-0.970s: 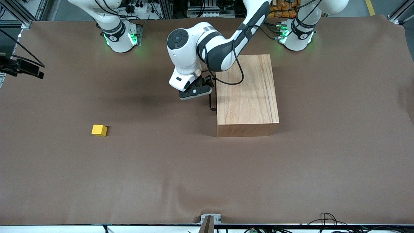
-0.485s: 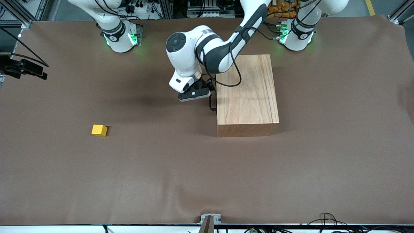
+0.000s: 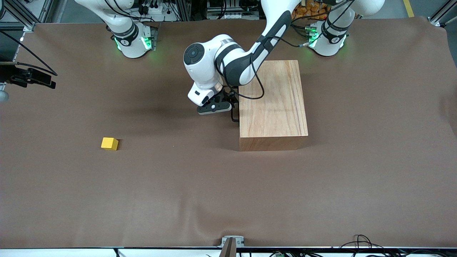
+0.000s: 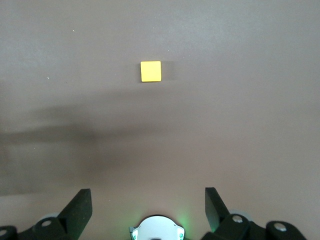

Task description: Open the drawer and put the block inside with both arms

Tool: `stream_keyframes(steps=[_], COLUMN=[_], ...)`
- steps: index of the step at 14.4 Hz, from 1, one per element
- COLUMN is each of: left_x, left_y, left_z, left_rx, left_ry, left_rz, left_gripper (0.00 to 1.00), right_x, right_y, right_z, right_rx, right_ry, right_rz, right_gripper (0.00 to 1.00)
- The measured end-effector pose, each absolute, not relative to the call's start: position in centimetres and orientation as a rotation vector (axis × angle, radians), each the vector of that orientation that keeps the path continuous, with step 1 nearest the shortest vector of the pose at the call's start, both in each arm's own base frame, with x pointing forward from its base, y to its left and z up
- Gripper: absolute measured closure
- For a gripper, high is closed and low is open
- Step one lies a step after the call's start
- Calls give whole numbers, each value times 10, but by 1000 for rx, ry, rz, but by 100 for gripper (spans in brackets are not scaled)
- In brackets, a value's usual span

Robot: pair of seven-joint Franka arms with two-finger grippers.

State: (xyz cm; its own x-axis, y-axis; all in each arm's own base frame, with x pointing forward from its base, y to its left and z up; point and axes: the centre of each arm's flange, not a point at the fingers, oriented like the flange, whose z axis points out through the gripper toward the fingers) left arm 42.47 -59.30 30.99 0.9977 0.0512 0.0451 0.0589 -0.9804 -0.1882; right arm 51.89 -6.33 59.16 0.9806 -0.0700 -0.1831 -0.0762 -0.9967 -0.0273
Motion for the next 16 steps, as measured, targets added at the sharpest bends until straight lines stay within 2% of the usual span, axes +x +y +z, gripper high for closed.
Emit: stream_keyframes(steps=[10,16], left_x=[425,425], left_y=[-595,-602], left_z=[296,301], left_rx=[-2949,-2987], left_ry=[-30,-20], left_rz=[-56,-89], left_gripper=[0,0], right_x=[526,563], right_y=[-61,-48], right_z=[592,532], right_rx=[-3102,-3103], right_ry=[108,60], right_rz=[219,232], right_gripper=[0,0])
